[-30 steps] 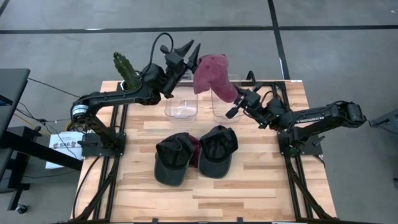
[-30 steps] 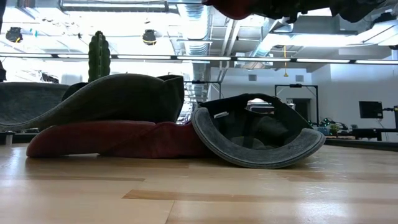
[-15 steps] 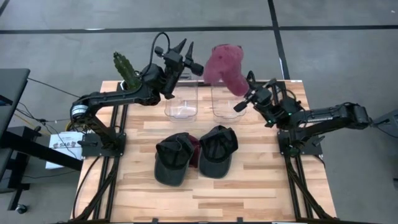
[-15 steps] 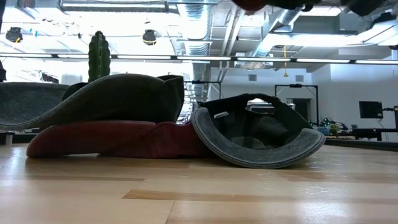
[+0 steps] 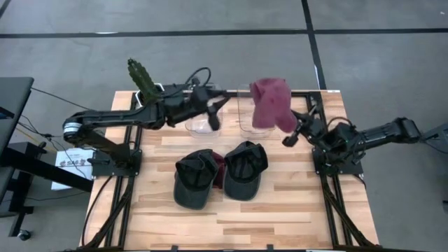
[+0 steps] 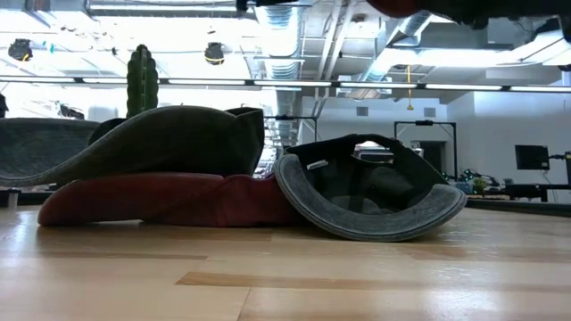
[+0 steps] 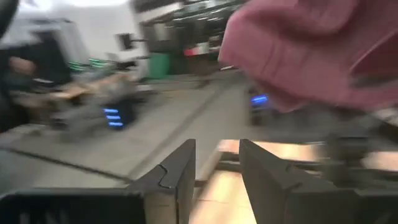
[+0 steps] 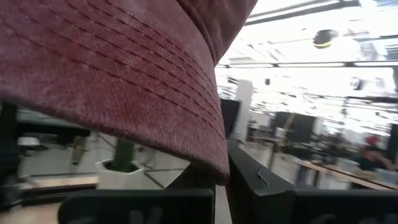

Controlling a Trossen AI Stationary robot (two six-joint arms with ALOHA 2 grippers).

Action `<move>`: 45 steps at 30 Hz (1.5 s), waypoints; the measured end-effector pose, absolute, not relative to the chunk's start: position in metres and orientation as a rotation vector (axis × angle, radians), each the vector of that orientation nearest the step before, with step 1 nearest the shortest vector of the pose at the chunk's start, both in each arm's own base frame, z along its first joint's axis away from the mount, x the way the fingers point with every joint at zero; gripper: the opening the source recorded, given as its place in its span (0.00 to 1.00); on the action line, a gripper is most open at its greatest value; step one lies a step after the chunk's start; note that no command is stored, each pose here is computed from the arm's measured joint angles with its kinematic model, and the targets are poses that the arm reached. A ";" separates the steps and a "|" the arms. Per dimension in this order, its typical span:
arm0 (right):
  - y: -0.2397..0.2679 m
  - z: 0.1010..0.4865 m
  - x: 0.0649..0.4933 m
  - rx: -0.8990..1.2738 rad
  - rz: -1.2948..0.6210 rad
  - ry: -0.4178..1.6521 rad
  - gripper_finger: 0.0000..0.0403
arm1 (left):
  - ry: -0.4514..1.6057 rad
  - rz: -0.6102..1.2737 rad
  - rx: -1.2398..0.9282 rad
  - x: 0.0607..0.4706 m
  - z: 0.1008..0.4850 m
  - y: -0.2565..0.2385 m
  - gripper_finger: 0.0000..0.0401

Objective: Pick & Place hat
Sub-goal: Put the right red cap into the right transparent bin

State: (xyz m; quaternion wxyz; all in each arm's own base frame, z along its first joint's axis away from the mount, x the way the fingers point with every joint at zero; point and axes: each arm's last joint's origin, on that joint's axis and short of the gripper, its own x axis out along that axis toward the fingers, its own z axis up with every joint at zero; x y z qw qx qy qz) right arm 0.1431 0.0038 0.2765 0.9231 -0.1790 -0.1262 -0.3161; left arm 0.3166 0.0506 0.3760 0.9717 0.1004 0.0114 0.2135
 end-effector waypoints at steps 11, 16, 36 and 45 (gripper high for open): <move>0.018 0.215 0.132 -0.324 -0.503 -0.244 0.00 | -0.090 0.242 -0.034 0.256 0.302 0.032 0.30; 0.024 0.193 0.134 -0.342 -0.435 -0.138 0.00 | -0.100 0.196 -0.123 0.240 0.260 0.021 0.30; 0.031 0.143 0.156 -0.291 -0.387 0.111 0.00 | -0.194 0.006 -0.185 0.222 0.234 -0.026 0.30; 0.041 0.125 0.170 -0.400 -0.330 0.240 0.00 | -0.125 0.001 -0.170 0.229 0.220 -0.029 0.30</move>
